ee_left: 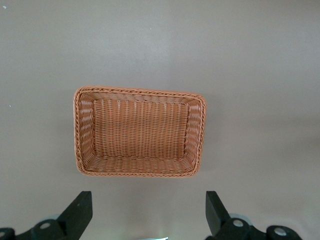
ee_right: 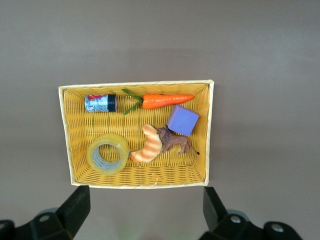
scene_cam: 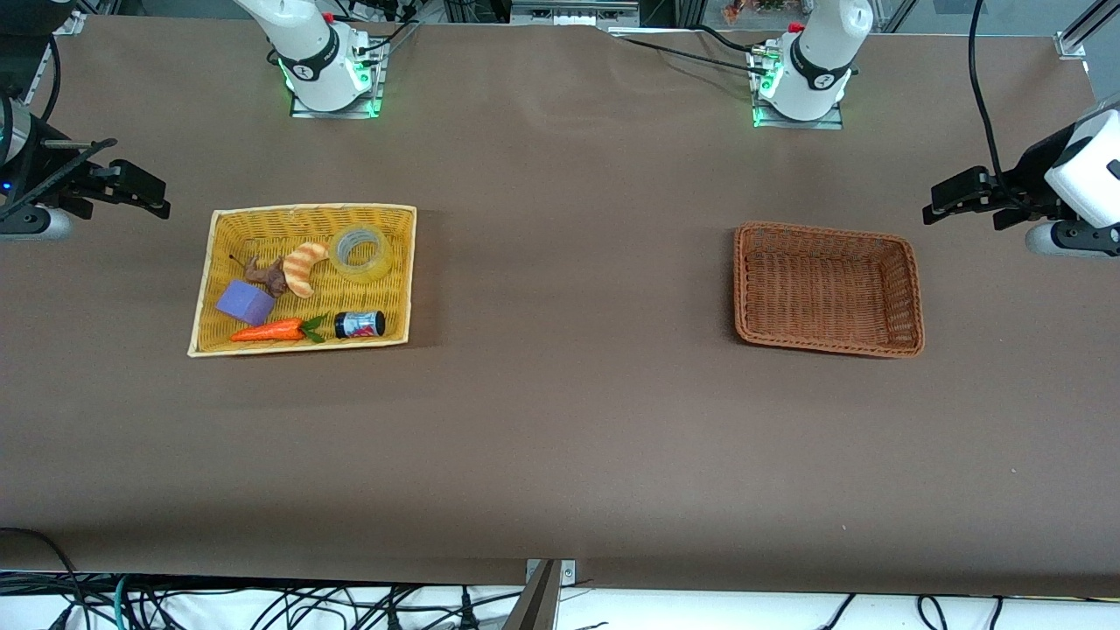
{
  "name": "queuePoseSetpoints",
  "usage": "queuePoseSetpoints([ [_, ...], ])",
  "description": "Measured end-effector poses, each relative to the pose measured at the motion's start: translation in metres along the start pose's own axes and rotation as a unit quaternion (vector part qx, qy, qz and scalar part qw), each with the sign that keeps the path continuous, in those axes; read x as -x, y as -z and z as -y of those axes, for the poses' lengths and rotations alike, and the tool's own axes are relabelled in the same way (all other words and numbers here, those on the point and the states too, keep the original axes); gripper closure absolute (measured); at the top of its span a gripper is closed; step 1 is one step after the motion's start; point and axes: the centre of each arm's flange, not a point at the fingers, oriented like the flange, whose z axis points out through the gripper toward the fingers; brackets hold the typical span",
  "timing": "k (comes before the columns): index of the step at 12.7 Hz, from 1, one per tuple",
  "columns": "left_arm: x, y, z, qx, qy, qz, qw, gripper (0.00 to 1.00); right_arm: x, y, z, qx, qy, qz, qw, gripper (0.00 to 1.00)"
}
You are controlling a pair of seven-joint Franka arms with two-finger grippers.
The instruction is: Transfer tape with both arms
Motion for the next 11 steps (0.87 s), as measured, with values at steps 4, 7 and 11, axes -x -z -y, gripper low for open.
queuePoseSetpoints([
  [4, 0.000, 0.000, 0.000, 0.000, 0.000, 0.000, 1.000, 0.00, 0.000, 0.000, 0.000, 0.000, 0.000, -0.001, 1.000, 0.00],
  [7, 0.000, 0.000, 0.000, 0.000, 0.000, 0.000, 1.000, 0.00, -0.001, -0.002, 0.000, 0.000, 0.000, 0.001, 1.000, 0.00],
  [11, 0.000, 0.000, 0.000, 0.000, 0.000, 0.000, 1.000, 0.00, -0.005, -0.015, 0.000, 0.000, 0.000, 0.015, 1.000, 0.00],
])
